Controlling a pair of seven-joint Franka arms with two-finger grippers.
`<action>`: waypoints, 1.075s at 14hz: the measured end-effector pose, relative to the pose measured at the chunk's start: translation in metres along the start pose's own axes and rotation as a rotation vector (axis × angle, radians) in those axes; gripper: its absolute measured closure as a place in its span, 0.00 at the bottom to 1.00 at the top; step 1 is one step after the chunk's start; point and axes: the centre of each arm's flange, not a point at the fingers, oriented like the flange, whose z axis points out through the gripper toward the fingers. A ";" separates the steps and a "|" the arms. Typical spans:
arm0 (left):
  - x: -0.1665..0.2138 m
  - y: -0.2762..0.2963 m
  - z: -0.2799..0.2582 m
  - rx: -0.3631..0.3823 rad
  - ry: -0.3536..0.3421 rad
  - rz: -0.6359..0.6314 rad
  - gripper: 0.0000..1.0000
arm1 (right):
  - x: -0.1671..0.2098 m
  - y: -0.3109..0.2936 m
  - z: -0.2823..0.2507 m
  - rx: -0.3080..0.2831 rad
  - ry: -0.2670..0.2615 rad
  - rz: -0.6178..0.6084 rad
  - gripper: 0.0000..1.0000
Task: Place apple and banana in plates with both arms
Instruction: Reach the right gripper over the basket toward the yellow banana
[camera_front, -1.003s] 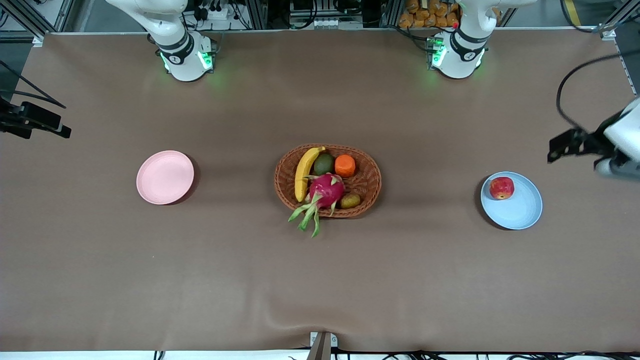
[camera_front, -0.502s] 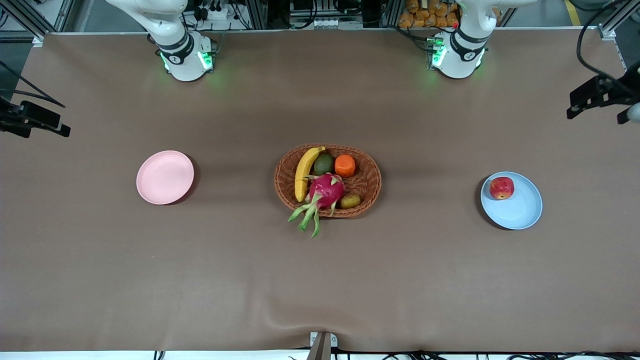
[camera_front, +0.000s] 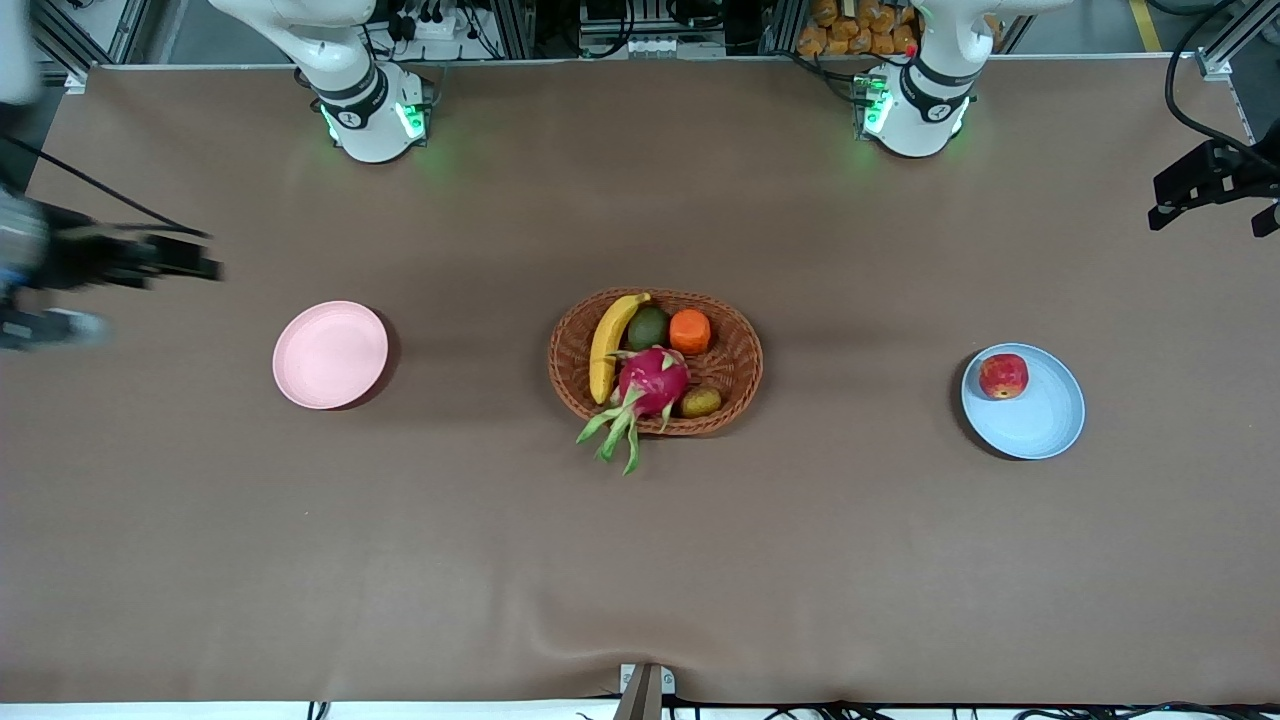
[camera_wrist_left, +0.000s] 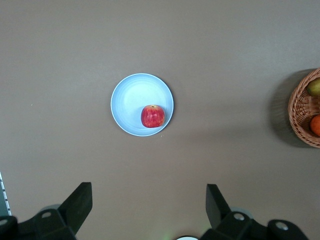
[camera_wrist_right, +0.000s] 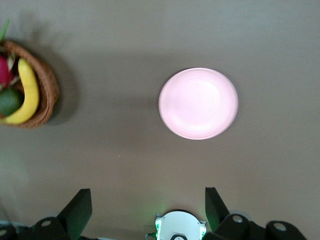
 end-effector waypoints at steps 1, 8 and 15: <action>0.001 -0.001 0.002 0.000 -0.003 -0.001 0.00 | 0.012 -0.040 0.019 -0.020 -0.029 -0.062 0.00; 0.002 0.001 0.006 -0.001 -0.010 -0.070 0.00 | 0.020 -0.317 0.165 -0.220 -0.010 -0.093 0.00; 0.004 0.001 0.011 -0.001 -0.017 -0.075 0.00 | -0.009 -0.454 0.295 -0.345 0.129 0.024 0.00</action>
